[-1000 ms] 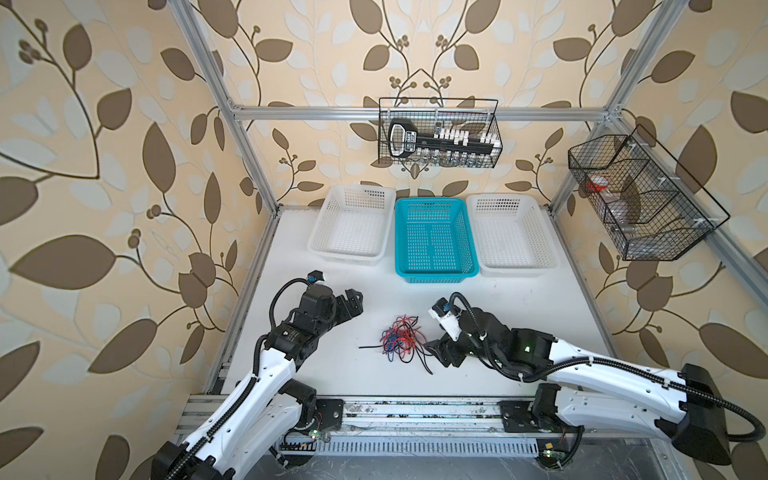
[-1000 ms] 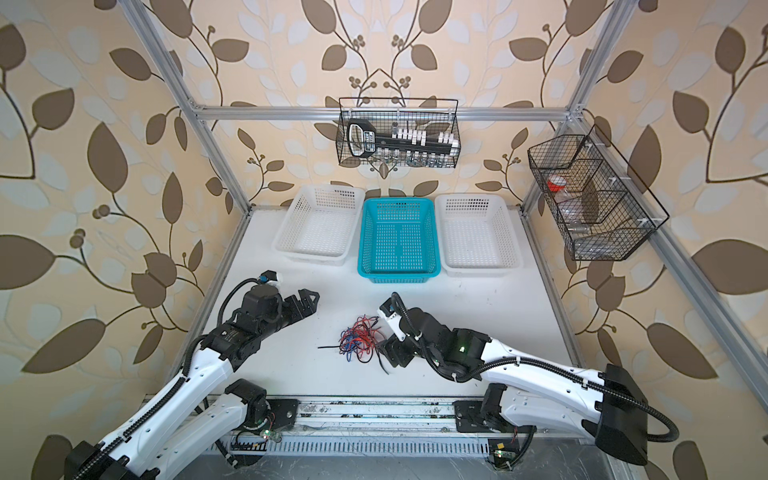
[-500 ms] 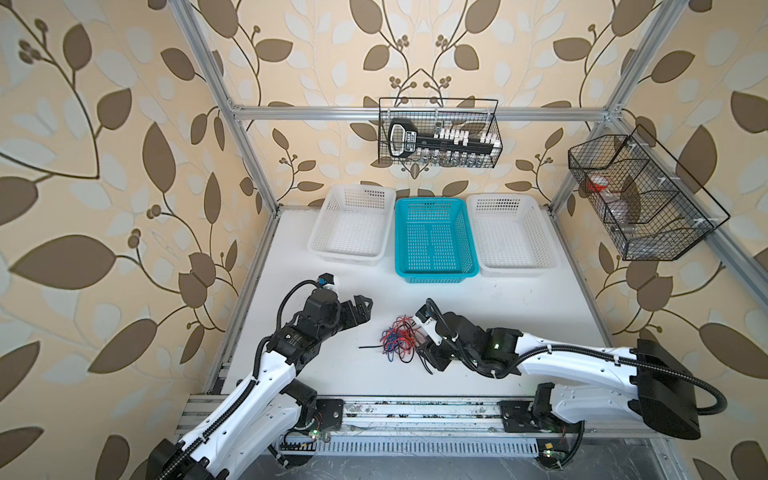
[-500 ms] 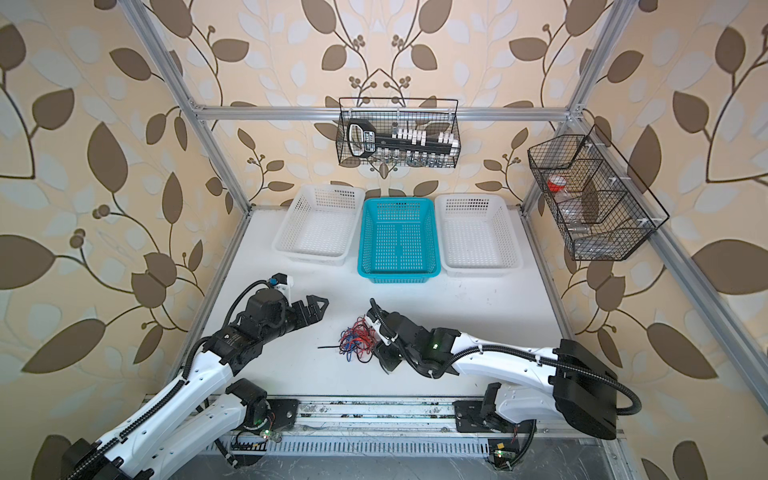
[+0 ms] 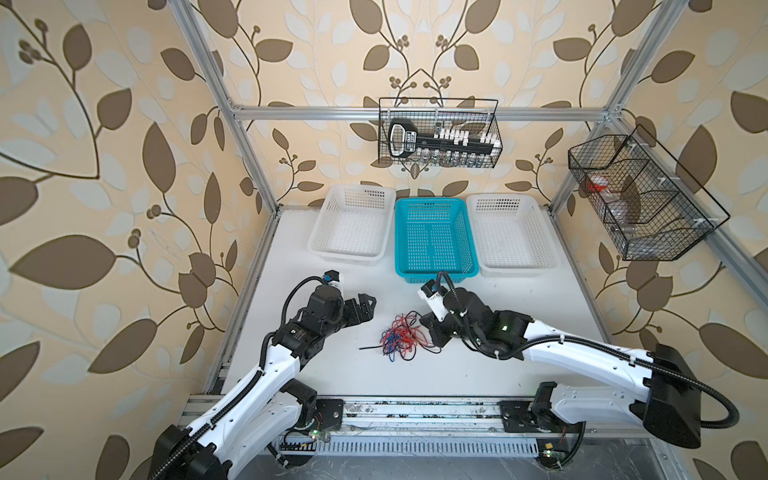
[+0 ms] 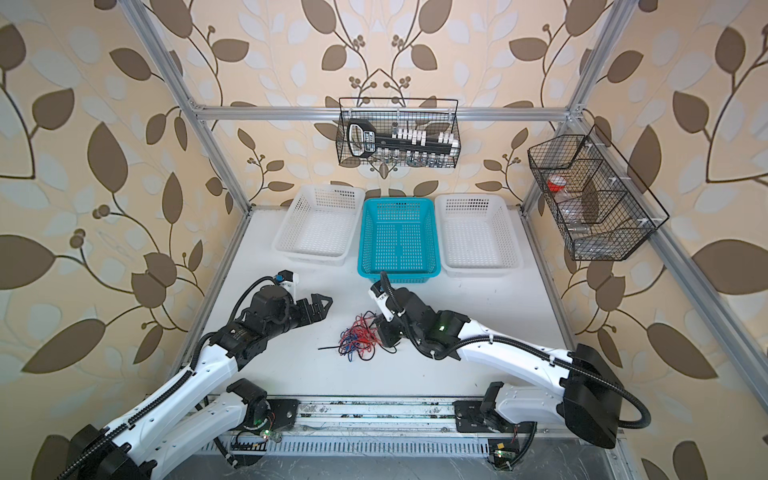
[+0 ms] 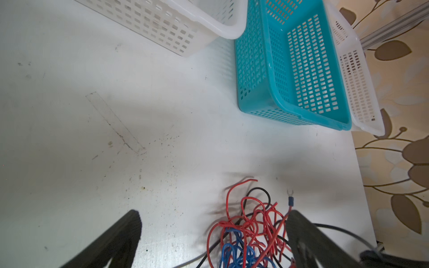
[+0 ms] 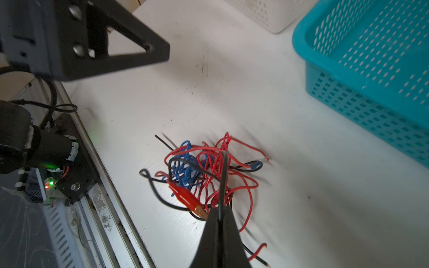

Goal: Untangle and sort cables by color
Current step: Untie the cable from multiple cables.

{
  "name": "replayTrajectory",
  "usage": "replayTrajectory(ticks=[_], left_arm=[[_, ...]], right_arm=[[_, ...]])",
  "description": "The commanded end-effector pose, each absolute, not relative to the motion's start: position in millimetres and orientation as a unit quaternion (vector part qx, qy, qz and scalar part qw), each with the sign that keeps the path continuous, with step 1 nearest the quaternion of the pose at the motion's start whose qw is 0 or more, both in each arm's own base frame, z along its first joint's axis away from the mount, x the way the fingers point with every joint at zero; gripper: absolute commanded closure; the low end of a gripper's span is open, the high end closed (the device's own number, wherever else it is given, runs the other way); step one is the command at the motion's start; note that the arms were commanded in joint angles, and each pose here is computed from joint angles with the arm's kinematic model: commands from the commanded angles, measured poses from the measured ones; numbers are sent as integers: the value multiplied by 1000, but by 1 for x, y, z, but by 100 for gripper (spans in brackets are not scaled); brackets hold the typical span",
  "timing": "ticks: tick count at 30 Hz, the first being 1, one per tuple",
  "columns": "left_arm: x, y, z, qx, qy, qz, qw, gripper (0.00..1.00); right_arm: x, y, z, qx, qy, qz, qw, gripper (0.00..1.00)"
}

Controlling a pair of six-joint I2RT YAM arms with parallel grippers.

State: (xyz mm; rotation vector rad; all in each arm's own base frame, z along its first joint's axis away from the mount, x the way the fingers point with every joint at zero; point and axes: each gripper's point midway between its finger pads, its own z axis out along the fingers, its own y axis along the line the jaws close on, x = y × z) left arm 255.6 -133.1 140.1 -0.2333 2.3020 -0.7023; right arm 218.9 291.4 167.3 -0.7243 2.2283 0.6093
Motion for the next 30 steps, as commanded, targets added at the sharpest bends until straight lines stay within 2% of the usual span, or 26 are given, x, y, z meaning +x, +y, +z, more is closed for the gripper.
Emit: replayTrajectory(ticks=[1, 8, 14, 22, 26, 30], left_arm=[[263, -152, 180, -32, 866, -308, 392, 1], [260, -162, 189, -2, 857, -329, 395, 1], [258, -170, 196, 12, 851, -342, 398, 1], [256, -190, 202, 38, 839, -353, 412, 1], [247, -203, 202, 72, 837, -340, 422, 1], [239, -204, 196, 84, 838, -323, 431, 1]], right_arm=[[225, 285, 212, -292, 840, 249, 383, 100], [226, 283, 278, -310, 804, 280, 422, 100], [204, 299, 325, -361, 758, 333, 428, 100], [218, 297, 349, -345, 752, 305, 471, 100], [236, 283, 348, -317, 766, 255, 498, 100], [245, 276, 342, -308, 772, 245, 499, 100]])
